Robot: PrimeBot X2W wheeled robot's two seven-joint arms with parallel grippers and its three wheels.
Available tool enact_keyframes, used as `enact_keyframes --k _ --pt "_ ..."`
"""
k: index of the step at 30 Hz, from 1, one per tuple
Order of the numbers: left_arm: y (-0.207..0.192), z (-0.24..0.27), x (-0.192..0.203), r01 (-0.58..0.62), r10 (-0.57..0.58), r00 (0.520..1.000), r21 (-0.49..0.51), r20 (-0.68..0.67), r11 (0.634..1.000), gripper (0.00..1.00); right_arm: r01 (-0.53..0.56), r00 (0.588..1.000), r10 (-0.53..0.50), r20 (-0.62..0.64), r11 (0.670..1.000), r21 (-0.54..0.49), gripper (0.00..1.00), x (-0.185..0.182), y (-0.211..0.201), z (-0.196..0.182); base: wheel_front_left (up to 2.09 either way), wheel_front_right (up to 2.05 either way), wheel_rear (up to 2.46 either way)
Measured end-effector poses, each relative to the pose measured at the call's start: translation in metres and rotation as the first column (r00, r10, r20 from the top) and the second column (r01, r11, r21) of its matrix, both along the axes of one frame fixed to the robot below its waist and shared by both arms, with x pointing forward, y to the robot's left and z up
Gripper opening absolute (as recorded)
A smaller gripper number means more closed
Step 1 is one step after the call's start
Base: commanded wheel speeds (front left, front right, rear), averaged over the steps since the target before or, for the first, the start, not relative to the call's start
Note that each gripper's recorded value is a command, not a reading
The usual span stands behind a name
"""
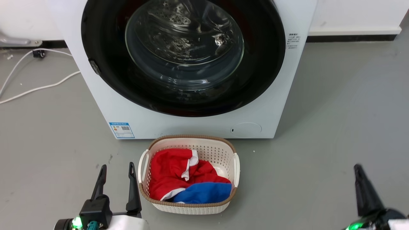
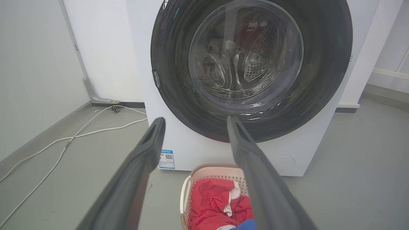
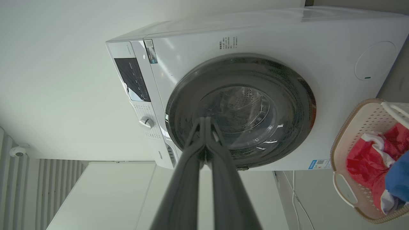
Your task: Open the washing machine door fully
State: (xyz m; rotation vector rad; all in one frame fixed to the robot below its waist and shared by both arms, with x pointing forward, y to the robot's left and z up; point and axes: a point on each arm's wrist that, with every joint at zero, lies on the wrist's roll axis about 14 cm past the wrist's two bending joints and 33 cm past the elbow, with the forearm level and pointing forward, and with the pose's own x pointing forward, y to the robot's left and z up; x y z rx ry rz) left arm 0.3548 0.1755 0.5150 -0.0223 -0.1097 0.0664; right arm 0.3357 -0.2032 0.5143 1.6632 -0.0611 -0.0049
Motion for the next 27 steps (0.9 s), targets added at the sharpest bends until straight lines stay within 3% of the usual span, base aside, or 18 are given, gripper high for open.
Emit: enact_keyframes --k 13,20,27 --pt "-0.001 -0.006 0.032 0.011 -0.01 1.0 0.039 -0.013 0.999 1.0 0.111 0.991 -0.099 0.094 0.986 -0.127 0.0 0.09 -0.08 0.036 0.0 0.0 0.0" --pt "-0.004 -0.014 0.059 0.016 -0.015 1.0 0.042 -0.019 0.999 1.0 0.048 0.993 -0.022 0.117 0.973 -0.226 0.0 0.157 -0.088 0.052 0.0 0.0 0.0" --pt "-0.007 -0.026 0.087 0.029 -0.028 0.999 0.045 -0.028 0.999 1.0 -0.067 0.991 0.102 0.083 0.937 -0.342 0.0 0.229 -0.072 0.05 0.0 0.0 0.0"
